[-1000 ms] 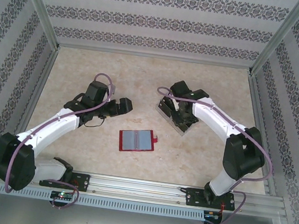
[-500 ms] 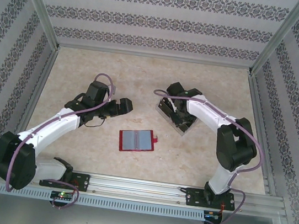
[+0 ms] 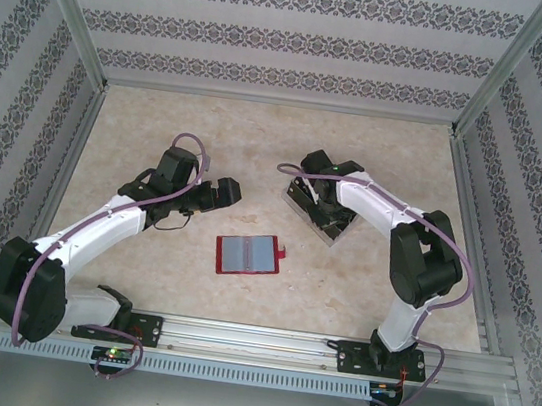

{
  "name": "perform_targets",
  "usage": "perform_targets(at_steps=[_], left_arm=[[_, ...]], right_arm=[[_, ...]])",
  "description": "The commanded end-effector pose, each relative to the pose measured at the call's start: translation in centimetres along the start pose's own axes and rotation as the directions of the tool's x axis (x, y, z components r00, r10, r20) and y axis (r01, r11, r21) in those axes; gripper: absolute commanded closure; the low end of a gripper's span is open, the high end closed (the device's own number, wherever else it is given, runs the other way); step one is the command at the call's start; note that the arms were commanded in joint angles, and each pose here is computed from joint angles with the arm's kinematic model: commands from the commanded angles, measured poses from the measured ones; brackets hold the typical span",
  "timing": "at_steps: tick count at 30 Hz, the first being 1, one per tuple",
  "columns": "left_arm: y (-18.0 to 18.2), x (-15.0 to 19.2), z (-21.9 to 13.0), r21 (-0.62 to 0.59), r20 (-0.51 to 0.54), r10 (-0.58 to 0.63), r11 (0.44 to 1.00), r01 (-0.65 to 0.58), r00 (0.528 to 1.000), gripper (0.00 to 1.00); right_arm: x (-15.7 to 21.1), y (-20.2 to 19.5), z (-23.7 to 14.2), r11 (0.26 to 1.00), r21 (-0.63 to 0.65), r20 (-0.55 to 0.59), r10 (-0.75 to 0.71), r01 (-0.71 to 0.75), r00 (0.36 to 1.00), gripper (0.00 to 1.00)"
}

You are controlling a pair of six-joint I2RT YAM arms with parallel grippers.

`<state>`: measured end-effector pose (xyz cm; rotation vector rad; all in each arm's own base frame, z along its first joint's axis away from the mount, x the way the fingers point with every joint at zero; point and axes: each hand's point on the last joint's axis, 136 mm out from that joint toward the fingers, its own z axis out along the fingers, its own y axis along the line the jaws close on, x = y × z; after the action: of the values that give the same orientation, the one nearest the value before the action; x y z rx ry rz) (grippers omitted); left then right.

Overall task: Put the credit cards into the card holder
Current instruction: Pick up the credit card from the storage box.

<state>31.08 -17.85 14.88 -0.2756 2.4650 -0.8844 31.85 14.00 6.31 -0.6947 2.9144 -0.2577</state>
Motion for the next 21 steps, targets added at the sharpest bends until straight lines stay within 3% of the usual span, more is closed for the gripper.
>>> perform_targets(at_steps=[1, 6, 10, 21], left_arm=[[-0.13, -0.47, 0.19, 0.013, 0.013, 0.008, 1.000, -0.008, 1.000, 0.00], [-0.18, -0.47, 0.20, 0.016, 0.012, 0.007, 1.000, -0.007, 1.000, 0.00], [-0.15, -0.50, 0.20, 0.015, 0.014, 0.005, 1.000, -0.005, 1.000, 0.00], [-0.22, -0.62, 0.22, 0.018, 0.015, 0.009, 1.000, -0.009, 1.000, 0.00]], right_arm=[[0.42, 0.26, 0.68, 1.000, 0.000, -0.025, -0.025, 0.025, 0.999, 0.76], [0.48, 0.36, 1.11, 1.000, -0.004, -0.034, -0.026, 0.026, 0.999, 0.77], [0.44, 0.49, 1.23, 1.000, -0.010, -0.036, -0.029, 0.029, 0.999, 0.84], [0.10, 0.47, 0.24, 0.999, -0.027, -0.016, -0.042, 0.041, 0.999, 0.92]])
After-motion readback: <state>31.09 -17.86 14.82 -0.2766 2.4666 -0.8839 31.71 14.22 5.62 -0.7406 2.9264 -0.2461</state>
